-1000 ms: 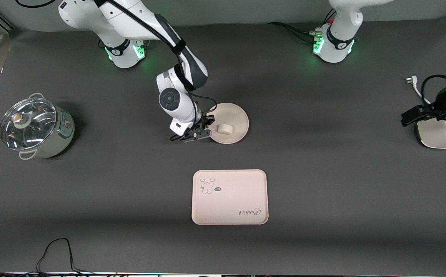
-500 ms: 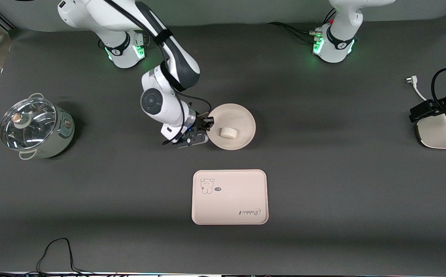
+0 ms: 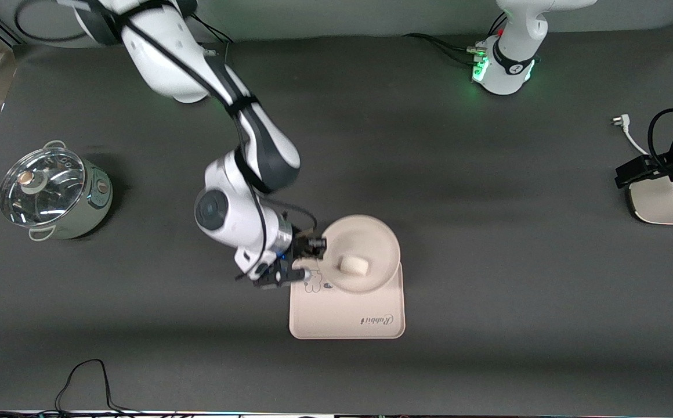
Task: Place bun in plate and plate on tray
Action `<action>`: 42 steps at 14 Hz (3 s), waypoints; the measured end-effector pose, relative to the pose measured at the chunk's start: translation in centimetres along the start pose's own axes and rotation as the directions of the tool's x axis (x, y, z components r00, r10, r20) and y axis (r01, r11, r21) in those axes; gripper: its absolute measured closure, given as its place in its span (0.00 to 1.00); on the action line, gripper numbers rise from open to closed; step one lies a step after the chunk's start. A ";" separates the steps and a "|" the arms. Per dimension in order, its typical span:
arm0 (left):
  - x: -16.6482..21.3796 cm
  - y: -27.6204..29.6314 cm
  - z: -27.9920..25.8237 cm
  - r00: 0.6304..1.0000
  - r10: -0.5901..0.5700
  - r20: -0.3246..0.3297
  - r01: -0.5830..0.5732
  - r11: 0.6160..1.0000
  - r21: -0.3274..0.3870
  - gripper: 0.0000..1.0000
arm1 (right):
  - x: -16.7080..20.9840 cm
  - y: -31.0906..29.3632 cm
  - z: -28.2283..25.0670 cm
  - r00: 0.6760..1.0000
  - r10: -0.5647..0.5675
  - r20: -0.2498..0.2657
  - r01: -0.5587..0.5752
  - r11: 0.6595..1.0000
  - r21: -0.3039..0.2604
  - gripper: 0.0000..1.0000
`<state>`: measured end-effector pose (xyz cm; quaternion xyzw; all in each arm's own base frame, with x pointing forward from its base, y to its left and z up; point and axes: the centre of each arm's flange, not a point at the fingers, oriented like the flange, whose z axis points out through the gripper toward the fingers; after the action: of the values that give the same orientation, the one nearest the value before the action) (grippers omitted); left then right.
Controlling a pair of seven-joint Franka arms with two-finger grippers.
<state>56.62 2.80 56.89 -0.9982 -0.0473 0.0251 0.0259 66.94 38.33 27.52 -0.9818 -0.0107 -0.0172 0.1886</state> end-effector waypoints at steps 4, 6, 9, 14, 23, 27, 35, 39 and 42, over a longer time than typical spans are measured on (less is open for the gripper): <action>0.2 -0.3 0.3 1.000 0.026 0.005 -0.026 1.000 0.000 0.00 | 3.5 5.5 4.9 0.999 0.048 -0.010 -0.049 0.999 -0.023 0.95; 0.3 -0.2 0.6 0.999 0.033 0.010 -0.033 0.999 0.000 0.00 | 3.7 5.7 5.1 0.999 0.048 -0.014 -0.048 0.999 -0.021 0.95; 0.6 0.1 0.8 0.999 0.039 0.014 -0.039 0.999 0.001 0.00 | 3.5 5.2 5.3 0.999 0.044 -0.010 -0.044 0.999 -0.015 0.90; 0.9 0.2 1.3 0.999 0.041 0.023 -0.041 0.999 0.002 0.00 | 3.9 4.5 4.1 1.000 0.018 -0.026 -0.018 1.000 -0.023 0.53; 0.7 -0.1 0.9 0.999 0.037 0.035 -0.037 0.999 0.002 0.00 | 5.3 14.5 -19.4 0.999 -0.025 0.038 0.028 0.996 -0.084 0.00; 0.7 -0.1 0.7 0.999 0.035 0.032 -0.035 0.999 -0.004 0.00 | 1.3 15.7 -30.6 0.995 -0.007 0.096 0.022 0.987 -0.159 0.00; -0.5 1.6 -1.8 0.998 0.059 -0.009 -0.059 0.998 -0.036 0.00 | -9.4 15.7 -44.7 0.997 0.053 0.058 -0.033 0.954 -0.297 0.00; -1.8 2.3 -2.4 0.997 0.072 -0.010 -0.072 0.997 -0.040 0.00 | -13.2 19.5 -44.1 0.994 0.096 0.057 -0.073 0.947 -0.313 0.00; -2.0 2.3 -2.4 0.997 0.071 -0.007 -0.071 0.996 -0.044 0.00 | -15.3 20.2 -43.5 0.994 0.100 0.050 -0.079 0.943 -0.323 0.00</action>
<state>54.96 0.23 59.21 -0.9997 -0.0122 0.0224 0.0032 50.89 3.18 59.84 -0.9989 0.0306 0.0221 0.0270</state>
